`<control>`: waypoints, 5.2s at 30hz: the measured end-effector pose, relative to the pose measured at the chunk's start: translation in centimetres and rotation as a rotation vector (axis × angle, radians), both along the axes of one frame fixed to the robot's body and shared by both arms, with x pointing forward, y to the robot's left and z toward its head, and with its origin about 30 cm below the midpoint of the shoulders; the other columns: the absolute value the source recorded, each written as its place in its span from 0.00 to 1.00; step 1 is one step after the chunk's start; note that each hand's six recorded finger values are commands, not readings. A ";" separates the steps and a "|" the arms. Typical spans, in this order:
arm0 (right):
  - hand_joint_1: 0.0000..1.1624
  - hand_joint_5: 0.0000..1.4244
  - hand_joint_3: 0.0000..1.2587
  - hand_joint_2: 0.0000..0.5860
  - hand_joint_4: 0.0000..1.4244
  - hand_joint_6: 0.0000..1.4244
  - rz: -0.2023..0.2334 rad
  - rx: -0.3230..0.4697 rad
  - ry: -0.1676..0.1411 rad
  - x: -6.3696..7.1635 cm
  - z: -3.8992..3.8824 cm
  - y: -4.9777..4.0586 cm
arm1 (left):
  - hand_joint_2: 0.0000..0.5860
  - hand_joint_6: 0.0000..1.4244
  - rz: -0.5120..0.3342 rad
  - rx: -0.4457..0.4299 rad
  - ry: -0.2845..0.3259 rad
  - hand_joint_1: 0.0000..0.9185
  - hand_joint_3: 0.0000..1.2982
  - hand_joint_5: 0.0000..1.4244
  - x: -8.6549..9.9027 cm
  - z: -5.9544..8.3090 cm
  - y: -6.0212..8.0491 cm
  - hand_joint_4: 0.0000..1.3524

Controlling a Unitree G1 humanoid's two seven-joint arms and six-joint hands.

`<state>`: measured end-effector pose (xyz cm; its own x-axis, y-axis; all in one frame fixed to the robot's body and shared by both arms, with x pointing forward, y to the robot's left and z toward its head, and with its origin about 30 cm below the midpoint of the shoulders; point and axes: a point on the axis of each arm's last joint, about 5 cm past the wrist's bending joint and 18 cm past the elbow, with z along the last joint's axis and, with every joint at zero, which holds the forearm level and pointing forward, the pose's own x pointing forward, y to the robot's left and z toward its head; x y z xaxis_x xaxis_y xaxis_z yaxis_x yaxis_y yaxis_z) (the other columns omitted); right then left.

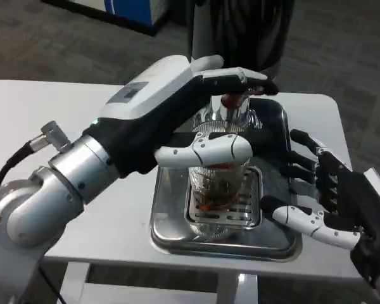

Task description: Grasp the cup under the faucet to collect the drink, then remove the cup.

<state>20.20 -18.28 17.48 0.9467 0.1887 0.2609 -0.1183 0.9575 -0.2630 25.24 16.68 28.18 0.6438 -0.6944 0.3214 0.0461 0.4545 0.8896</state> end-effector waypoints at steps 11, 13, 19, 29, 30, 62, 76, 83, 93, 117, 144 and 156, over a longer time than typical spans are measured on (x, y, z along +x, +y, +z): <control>0.72 0.19 0.09 0.24 0.16 0.20 -0.003 0.101 0.015 1.2 -1.31 0.72 | 0.26 0.02 0.001 0.002 0.002 0.01 0.32 0.17 0.2 0.0 0.0 0.25; 0.72 0.18 0.09 0.24 0.16 0.20 -0.002 0.103 0.014 1.3 -1.44 0.75 | 0.29 0.02 0.001 0.002 0.001 0.05 0.32 0.17 0.2 0.0 0.0 0.25; 0.76 0.18 0.09 0.25 0.15 0.20 -0.001 0.105 0.017 1.6 -1.83 0.64 | 0.29 0.02 0.004 -0.001 0.002 0.08 0.32 0.17 0.4 -0.1 0.1 0.25; 0.81 0.18 0.09 0.27 0.16 0.20 0.006 0.089 -0.039 2.1 -1.27 0.39 | 0.31 0.03 0.005 -0.001 -0.004 0.10 0.32 0.17 0.7 0.1 0.2 0.25; 0.81 0.18 0.09 0.27 0.16 0.20 0.006 0.088 -0.039 2.1 -1.27 0.38 | 0.31 0.03 0.005 -0.001 -0.004 0.10 0.32 0.17 0.7 0.1 0.2 0.25; 0.83 0.19 0.08 0.27 0.17 0.20 0.030 0.061 -0.038 2.9 -1.76 1.85 | 0.33 0.03 0.036 -0.047 -0.014 0.12 0.31 0.16 0.6 -0.6 0.6 0.23; 0.81 0.19 0.09 0.30 0.18 0.20 0.027 0.060 -0.038 3.0 -1.76 1.85 | 0.29 0.00 0.128 -0.176 0.150 0.06 0.00 0.04 0.7 -3.5 1.7 0.00; 0.80 0.19 0.09 0.31 0.18 0.20 0.025 0.057 -0.041 3.0 -1.69 1.78 | 0.28 0.00 0.130 -0.262 0.174 0.06 0.00 0.03 0.6 -3.8 2.1 0.00; 0.80 0.19 0.09 0.31 0.18 0.20 0.027 0.058 -0.041 3.0 -1.68 1.82 | 0.16 0.00 0.145 -0.333 0.206 0.00 0.00 0.00 0.2 -4.6 2.9 0.00; 0.78 0.19 0.09 0.31 0.18 0.20 0.025 0.064 -0.042 3.3 -1.85 1.98 | 0.08 0.00 0.319 -0.315 0.337 0.00 0.00 0.00 -5.6 -8.3 7.8 0.00; 0.76 0.19 0.09 0.25 0.18 0.20 0.028 0.069 -0.078 3.4 -1.16 2.03 | 0.09 0.00 0.339 -0.276 0.379 0.00 0.00 0.00 -7.3 -9.8 8.2 0.00; 0.75 0.19 0.08 0.23 0.17 0.20 0.063 0.042 -0.062 5.5 -1.60 3.18 | 0.10 0.00 0.344 -0.277 0.364 0.00 0.00 0.00 -7.4 -9.5 8.3 0.00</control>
<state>25.66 -15.09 15.88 0.9150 0.2353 0.3278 -0.1635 0.9589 -0.2319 17.83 24.99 18.68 0.9211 -0.3468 0.1770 0.1355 0.7117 0.6893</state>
